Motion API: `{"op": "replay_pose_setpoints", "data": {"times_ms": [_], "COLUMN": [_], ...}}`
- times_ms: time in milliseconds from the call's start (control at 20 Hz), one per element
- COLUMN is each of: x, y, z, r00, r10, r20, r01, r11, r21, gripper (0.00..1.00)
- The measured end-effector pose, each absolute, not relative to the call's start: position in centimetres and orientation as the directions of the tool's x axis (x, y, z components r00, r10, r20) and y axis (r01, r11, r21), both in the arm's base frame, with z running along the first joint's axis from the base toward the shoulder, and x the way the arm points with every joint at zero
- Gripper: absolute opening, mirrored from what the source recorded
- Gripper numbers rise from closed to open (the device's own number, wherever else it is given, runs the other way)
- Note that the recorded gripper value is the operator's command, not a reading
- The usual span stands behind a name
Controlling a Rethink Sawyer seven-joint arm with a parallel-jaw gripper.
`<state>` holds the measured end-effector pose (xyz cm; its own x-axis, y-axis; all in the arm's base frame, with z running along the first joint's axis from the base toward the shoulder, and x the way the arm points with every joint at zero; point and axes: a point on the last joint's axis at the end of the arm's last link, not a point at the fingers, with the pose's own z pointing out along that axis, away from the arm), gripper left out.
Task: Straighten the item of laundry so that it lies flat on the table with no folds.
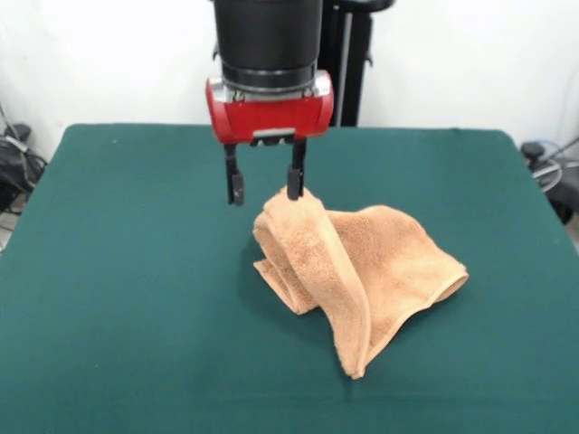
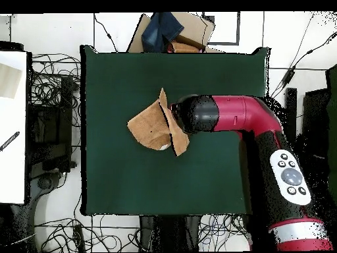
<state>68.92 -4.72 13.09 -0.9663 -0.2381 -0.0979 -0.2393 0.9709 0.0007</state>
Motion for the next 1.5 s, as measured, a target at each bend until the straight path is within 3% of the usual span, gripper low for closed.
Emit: {"op": "replay_pose_setpoints", "data": {"times_ms": [350,800,1500], "x": [68.6,67.3,64.5], "y": [1.1,8.9,5.8], "z": [14.4,11.3,2.8], "r00": [-0.935,-0.885,-0.91], "r10": [-0.326,-0.413,-0.328], "r20": [-0.136,-0.217,-0.255], "r01": [-0.327,-0.423,-0.359], "r11": [0.945,0.906,0.929], "r21": [-0.021,0.001,0.088], "gripper": [1.0,1.0,1.0]}}
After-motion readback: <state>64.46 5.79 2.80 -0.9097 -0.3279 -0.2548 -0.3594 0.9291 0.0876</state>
